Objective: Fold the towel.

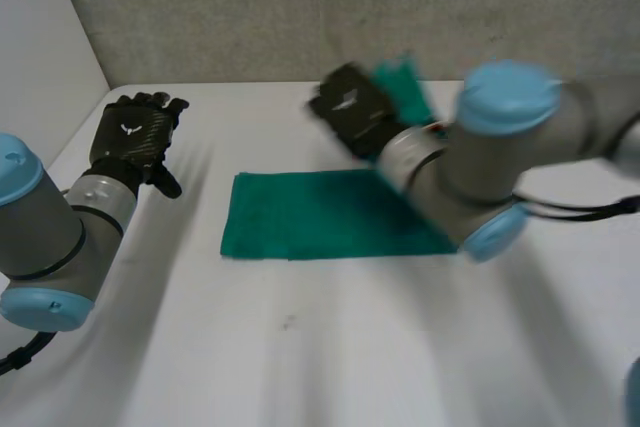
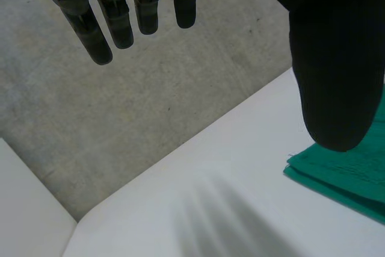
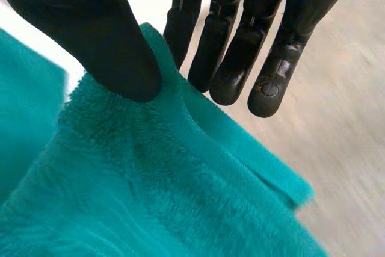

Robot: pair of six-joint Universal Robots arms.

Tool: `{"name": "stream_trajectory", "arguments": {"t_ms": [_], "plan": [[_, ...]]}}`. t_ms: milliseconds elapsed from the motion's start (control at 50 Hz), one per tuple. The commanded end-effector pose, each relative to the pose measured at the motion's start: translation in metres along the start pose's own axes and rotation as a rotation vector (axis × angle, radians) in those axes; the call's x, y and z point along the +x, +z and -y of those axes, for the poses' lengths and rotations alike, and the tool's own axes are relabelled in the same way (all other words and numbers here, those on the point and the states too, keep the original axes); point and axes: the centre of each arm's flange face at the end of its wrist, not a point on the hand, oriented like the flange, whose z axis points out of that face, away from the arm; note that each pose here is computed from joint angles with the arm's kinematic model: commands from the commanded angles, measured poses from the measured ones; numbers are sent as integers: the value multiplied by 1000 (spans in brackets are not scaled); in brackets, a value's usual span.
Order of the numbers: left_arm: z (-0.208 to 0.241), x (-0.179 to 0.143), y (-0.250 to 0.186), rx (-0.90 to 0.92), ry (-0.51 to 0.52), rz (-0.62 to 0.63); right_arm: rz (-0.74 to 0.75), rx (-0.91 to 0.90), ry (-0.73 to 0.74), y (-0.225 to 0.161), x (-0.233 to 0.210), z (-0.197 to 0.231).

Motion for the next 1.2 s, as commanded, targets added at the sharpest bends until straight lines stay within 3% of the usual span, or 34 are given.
{"name": "stream_trajectory", "arguments": {"t_ms": [20, 120, 300, 320, 400, 520, 640, 880, 1200], "plan": [[0, -4, 0, -2, 0, 13, 236, 80, -23, 0, -119, 7], [0, -2, 0, 1, 0, 7, 250, 54, -67, -1, -131, -4], [18, 16, 2, 64, 1, -45, 35, -13, -10, 2, -68, 18], [26, 30, 3, 94, 1, -78, -39, -69, 113, -9, -36, 14], [25, 50, 6, 105, -15, -125, -86, -143, 281, -27, -11, -4], [14, 89, 14, 91, -67, -220, -80, -314, 431, -54, -2, -37], [-17, 105, 23, 7, -59, -253, -61, -479, 505, -76, -1, -71], [-49, 106, 26, -82, 28, -252, -81, -553, 556, -91, -2, -122], [-33, 96, 12, -75, 48, -242, -113, -573, 597, -95, -1, -148]]}}
